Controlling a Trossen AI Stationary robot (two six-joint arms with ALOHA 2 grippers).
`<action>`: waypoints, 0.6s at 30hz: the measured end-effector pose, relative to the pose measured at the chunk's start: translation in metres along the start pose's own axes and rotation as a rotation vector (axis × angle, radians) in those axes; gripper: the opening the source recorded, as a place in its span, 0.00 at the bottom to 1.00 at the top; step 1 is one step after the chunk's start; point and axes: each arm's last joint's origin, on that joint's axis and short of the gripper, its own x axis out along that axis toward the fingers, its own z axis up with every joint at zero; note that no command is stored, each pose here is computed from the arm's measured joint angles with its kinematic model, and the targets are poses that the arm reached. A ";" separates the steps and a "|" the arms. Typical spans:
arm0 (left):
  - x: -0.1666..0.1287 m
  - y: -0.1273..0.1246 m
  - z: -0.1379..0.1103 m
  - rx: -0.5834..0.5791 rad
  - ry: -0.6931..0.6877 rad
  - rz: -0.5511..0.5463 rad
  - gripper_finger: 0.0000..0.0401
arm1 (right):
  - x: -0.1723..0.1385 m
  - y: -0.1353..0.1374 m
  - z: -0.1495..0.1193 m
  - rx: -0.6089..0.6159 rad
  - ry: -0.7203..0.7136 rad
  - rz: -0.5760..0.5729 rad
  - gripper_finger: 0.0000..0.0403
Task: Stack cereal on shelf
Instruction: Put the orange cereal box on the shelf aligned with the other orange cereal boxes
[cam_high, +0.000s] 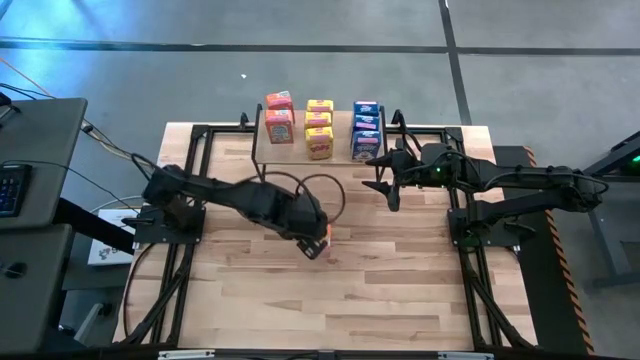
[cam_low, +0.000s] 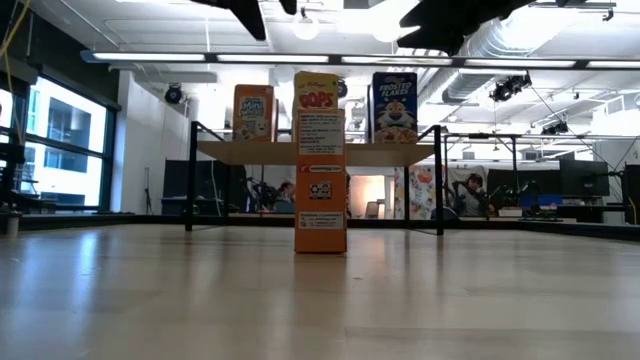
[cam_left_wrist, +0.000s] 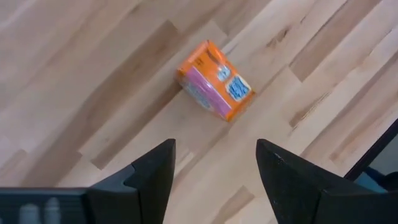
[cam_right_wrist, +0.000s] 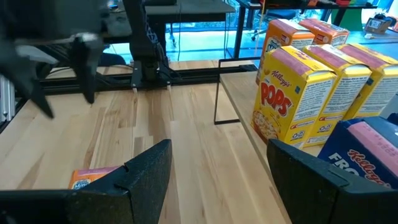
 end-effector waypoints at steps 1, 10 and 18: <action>0.003 -0.003 -0.002 0.005 0.004 0.002 0.54 | 0.000 0.000 0.000 0.000 -0.001 0.000 0.64; 0.023 -0.026 -0.009 -0.032 -0.036 -0.034 0.66 | 0.000 0.000 0.000 0.000 0.001 0.000 0.64; 0.040 -0.039 -0.009 -0.075 -0.058 -0.064 0.67 | 0.000 0.000 -0.002 -0.001 0.017 0.001 0.64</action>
